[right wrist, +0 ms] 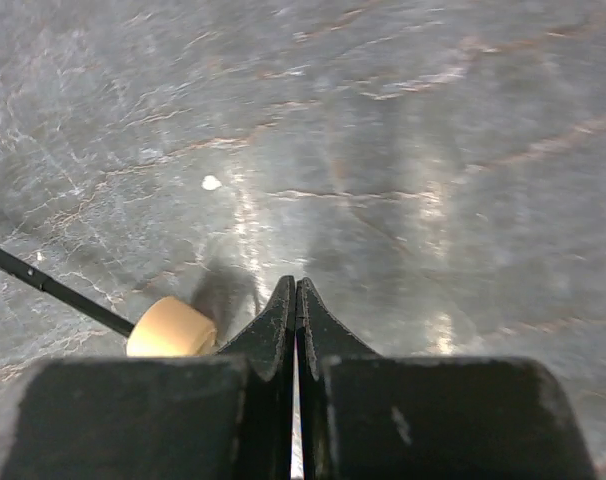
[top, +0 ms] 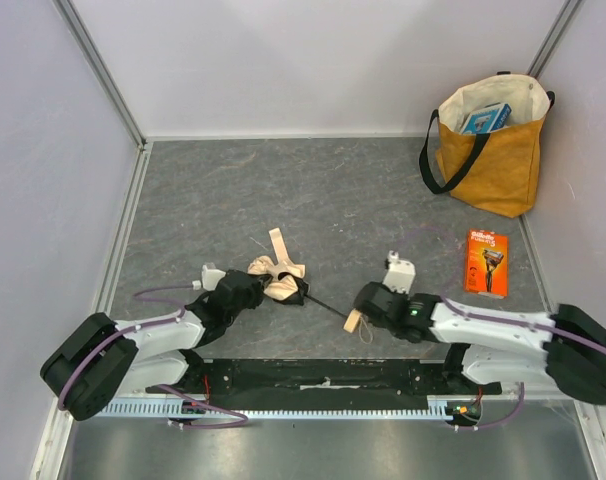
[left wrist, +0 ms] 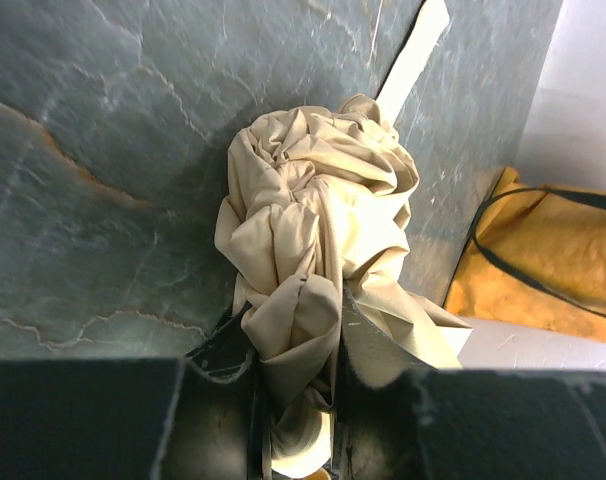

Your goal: Put away the umbrella

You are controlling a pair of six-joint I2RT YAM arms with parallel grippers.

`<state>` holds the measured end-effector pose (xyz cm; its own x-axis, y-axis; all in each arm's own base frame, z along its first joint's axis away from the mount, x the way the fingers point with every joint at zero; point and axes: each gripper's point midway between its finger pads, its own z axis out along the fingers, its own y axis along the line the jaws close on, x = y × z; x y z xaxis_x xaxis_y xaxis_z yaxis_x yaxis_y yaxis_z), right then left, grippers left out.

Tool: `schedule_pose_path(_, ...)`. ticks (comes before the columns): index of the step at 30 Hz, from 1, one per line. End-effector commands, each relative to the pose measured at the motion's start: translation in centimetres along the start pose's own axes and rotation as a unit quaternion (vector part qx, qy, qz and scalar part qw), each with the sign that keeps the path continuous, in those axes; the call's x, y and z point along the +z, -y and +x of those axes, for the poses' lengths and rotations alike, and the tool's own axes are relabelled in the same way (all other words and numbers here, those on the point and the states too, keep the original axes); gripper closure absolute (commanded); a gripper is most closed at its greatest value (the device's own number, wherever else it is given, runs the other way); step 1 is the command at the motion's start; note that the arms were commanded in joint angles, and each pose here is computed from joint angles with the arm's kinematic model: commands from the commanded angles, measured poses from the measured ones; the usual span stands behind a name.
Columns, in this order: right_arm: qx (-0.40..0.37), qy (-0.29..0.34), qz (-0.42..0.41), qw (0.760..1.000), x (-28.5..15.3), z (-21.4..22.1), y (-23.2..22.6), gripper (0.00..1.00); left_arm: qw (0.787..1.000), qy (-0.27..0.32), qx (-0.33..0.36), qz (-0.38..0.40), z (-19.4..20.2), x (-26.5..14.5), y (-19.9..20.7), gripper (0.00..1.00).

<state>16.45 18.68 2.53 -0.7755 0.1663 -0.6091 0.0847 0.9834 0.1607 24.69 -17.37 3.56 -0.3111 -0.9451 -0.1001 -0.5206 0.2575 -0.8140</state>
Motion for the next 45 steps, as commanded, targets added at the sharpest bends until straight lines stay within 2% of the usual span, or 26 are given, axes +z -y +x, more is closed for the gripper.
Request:
schedule_pose_path(1,0.062,0.012,0.016,0.998,-1.9,-0.4,3.7,1.00,0.992,-0.025,0.051,-0.111,0.7,-0.6,-6.0,0.98)
schedule_pose_path(6,0.063,-0.051,0.014,0.997,-2.5,2.5,4.8,1.00,0.992,-0.021,0.049,-0.114,0.6,-0.4,-5.9,0.98)
schedule_pose_path(15,0.011,-0.091,0.010,0.996,-2.5,4.4,4.7,1.00,0.992,-0.006,0.051,-0.115,0.1,-0.2,-5.9,0.98)
schedule_pose_path(18,0.024,-0.072,-0.058,0.995,-1.7,3.5,0.3,1.00,0.992,-0.014,0.052,-0.116,0.4,-0.3,-6.1,0.98)
schedule_pose_path(21,0.042,-0.013,-0.193,0.980,-1.2,-1.6,-12.4,1.00,0.992,-0.025,0.047,-0.117,0.9,-0.6,-6.3,0.98)
schedule_pose_path(23,0.037,0.035,-0.170,0.984,-0.7,-5.2,-16.1,1.00,0.992,-0.027,0.046,-0.114,1.0,-0.7,-6.1,0.98)
schedule_pose_path(24,0.040,0.050,-0.189,0.980,-1.1,-6.4,-17.5,1.00,0.992,-0.029,0.047,-0.113,1.1,-0.8,-6.0,0.98)
schedule_pose_path(27,0.047,0.080,-0.175,0.980,-0.7,-8.3,-16.8,1.00,0.992,-0.032,0.046,-0.114,1.2,-1.0,-5.9,0.98)
schedule_pose_path(32,0.038,0.044,-0.191,0.980,1.1,-6.9,-17.2,1.00,0.991,-0.036,0.039,-0.119,1.3,-1.1,-6.7,0.98)
schedule_pose_path(34,0.029,0.039,-0.167,0.985,1.6,-6.3,-16.1,1.00,0.992,-0.033,0.037,-0.118,1.2,-1.1,-6.8,0.98)
schedule_pose_path(36,-0.015,0.050,-0.151,0.987,1.1,-6.1,-14.3,1.00,0.993,-0.025,0.041,-0.109,0.9,-1.0,-6.4,0.98)
schedule_pose_path(39,-0.156,0.049,-0.103,0.981,0.3,-6.1,-10.7,1.00,0.992,-0.022,0.052,-0.112,0.8,-0.9,-6.2,0.98)
schedule_pose_path(40,-0.208,0.051,-0.106,0.971,-0.1,-6.0,-10.3,1.00,0.992,-0.026,0.051,-0.114,1.0,-0.9,-6.2,0.98)
schedule_pose_path(42,-0.273,0.077,-0.119,0.952,-1.3,-6.3,-10.0,0.87,0.990,-0.031,0.057,-0.122,1.2,-0.9,-6.4,0.98)
schedule_pose_path(45,-0.357,0.100,-0.219,0.903,-3.1,-6.2,-12.8,0.64,0.988,-0.038,0.056,-0.139,1.5,-0.9,-7.1,0.98)
